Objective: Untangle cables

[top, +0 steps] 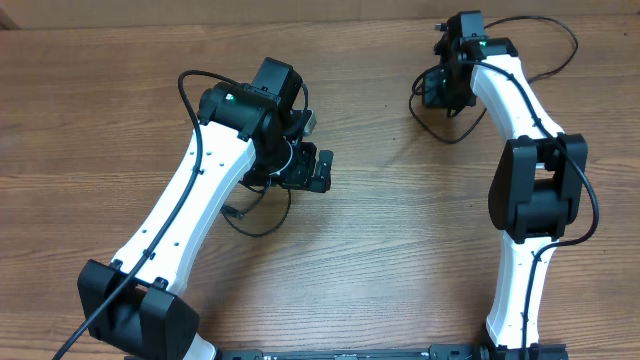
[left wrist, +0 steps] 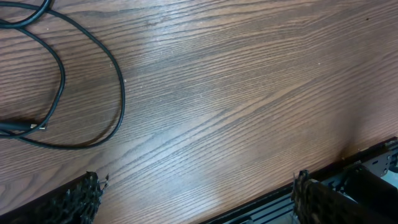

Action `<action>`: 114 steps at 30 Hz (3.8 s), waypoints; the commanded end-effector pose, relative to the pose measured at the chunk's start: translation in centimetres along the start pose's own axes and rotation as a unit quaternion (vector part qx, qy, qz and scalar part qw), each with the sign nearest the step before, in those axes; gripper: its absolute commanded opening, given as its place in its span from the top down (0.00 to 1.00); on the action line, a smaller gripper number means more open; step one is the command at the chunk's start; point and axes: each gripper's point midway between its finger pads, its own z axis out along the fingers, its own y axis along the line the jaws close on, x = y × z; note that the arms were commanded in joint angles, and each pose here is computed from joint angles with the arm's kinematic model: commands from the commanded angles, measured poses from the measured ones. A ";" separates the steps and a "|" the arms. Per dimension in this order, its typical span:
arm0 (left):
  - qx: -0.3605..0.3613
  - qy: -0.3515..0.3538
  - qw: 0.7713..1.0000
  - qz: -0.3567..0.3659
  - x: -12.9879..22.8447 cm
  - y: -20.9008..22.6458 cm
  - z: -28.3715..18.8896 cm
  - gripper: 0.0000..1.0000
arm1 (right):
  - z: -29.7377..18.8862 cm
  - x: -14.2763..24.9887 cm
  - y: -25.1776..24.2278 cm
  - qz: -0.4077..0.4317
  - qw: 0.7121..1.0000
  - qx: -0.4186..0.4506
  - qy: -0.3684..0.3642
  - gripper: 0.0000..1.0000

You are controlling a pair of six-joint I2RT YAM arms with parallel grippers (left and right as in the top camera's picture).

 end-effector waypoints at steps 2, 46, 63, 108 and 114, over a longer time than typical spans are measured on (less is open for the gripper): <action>-0.001 -0.004 1.000 -0.006 -0.3 -0.1 -0.2 0.01 | 1.0 1.1 1.3 -0.048 0.999 -0.013 0.012 0.59; -0.001 -0.004 1.000 -0.005 -0.3 -0.1 -0.2 0.00 | 4.5 4.5 0.0 -0.067 0.997 0.012 0.046 0.62; -0.001 -0.004 1.000 -0.005 -0.3 -0.1 -0.2 0.00 | 1.6 -0.3 -0.2 0.017 1.000 0.009 -0.019 0.96; -0.001 -0.004 1.000 -0.005 -0.3 -0.1 -0.2 0.00 | 2.8 2.7 -0.8 -0.048 0.998 -0.007 0.030 0.67; -0.001 -0.004 1.000 -0.006 -0.3 -0.1 -0.2 0.00 | 3.0 3.2 -0.4 -0.063 0.997 -0.008 0.038 0.61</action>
